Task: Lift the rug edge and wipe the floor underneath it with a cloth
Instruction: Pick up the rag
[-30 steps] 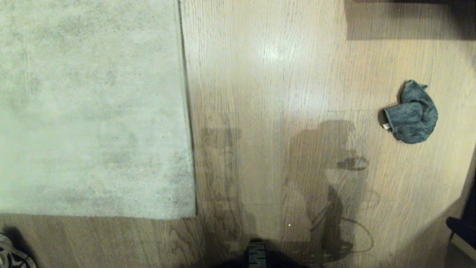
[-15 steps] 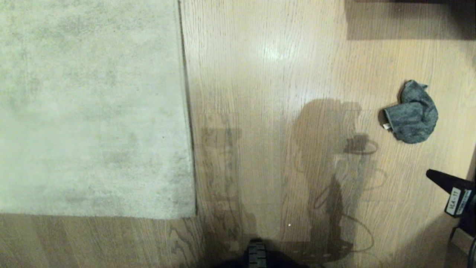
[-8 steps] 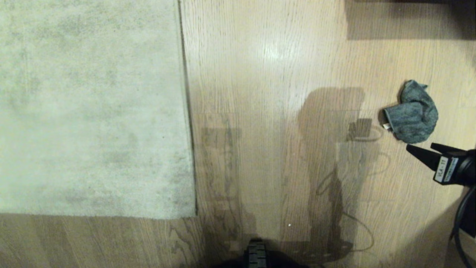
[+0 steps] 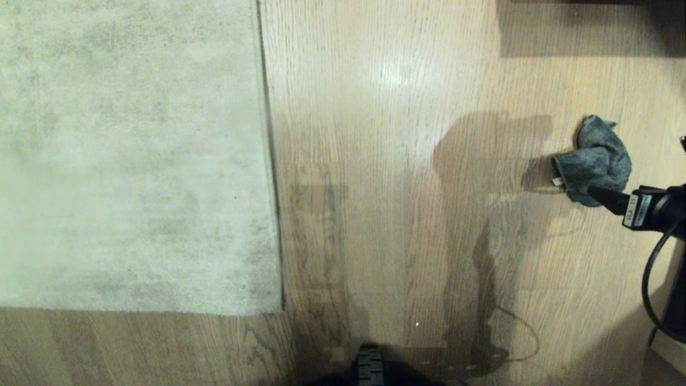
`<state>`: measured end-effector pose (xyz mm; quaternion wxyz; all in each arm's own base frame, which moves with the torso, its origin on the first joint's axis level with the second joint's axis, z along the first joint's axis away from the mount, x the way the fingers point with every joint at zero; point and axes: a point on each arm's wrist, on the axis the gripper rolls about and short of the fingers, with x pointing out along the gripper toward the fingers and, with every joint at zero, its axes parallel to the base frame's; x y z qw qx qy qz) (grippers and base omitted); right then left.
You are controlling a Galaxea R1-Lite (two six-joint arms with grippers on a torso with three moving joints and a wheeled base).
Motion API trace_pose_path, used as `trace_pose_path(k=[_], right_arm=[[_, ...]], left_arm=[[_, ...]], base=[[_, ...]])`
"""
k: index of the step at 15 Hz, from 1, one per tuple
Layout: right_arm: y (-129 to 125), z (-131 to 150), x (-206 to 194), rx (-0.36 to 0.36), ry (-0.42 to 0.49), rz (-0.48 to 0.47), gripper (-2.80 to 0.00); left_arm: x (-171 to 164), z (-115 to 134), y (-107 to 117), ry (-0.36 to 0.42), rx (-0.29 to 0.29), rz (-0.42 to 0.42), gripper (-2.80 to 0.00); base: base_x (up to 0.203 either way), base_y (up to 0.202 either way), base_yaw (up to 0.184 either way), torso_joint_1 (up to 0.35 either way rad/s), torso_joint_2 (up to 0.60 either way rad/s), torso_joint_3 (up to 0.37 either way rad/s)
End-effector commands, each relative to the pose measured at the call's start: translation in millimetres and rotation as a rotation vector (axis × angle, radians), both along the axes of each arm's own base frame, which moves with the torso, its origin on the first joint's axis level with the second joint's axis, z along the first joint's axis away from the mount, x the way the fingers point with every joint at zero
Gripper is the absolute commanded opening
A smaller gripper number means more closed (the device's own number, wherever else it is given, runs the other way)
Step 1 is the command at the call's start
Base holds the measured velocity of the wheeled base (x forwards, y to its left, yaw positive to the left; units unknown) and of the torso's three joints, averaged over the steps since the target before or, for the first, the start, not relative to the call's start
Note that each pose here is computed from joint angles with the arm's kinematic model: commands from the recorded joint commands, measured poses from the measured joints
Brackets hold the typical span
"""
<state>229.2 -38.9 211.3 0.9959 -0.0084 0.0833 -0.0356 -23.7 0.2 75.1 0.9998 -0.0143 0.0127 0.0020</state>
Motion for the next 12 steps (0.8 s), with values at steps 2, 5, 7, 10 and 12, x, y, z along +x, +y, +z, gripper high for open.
trace_pose_path(k=[2,5,7,10,12], right_arm=[[-16.7,-2.2,36.3,0.001,-0.026,-0.036,0.00],[-28.4,-10.9,63.9,-0.005,-0.105,-0.055,0.00],[-39.0,-17.9,71.3,-0.006,-0.120,-0.079,0.00],[-48.6,-24.2,76.7,-0.003,-0.105,-0.103,0.00],[-52.7,-25.6,81.4,0.010,-0.106,-0.111,0.00]], left_arm=[[0.1,0.0,0.0,0.001,0.000,0.001,-2.80],[0.1,0.0,0.0,0.001,0.000,0.001,-2.80],[0.1,0.0,0.0,0.001,0.000,0.001,-2.80],[0.1,-0.1,0.0,0.001,0.000,0.001,-2.80],[0.1,-0.1,0.0,0.002,0.000,0.001,-2.80]], base=[[0.000,0.000,0.000,0.000,0.00,0.000],[0.000,0.000,0.000,0.000,0.00,0.000],[0.000,0.000,0.000,0.000,0.00,0.000],[0.000,0.000,0.000,0.000,0.00,0.000],[0.000,0.000,0.000,0.000,0.00,0.000]])
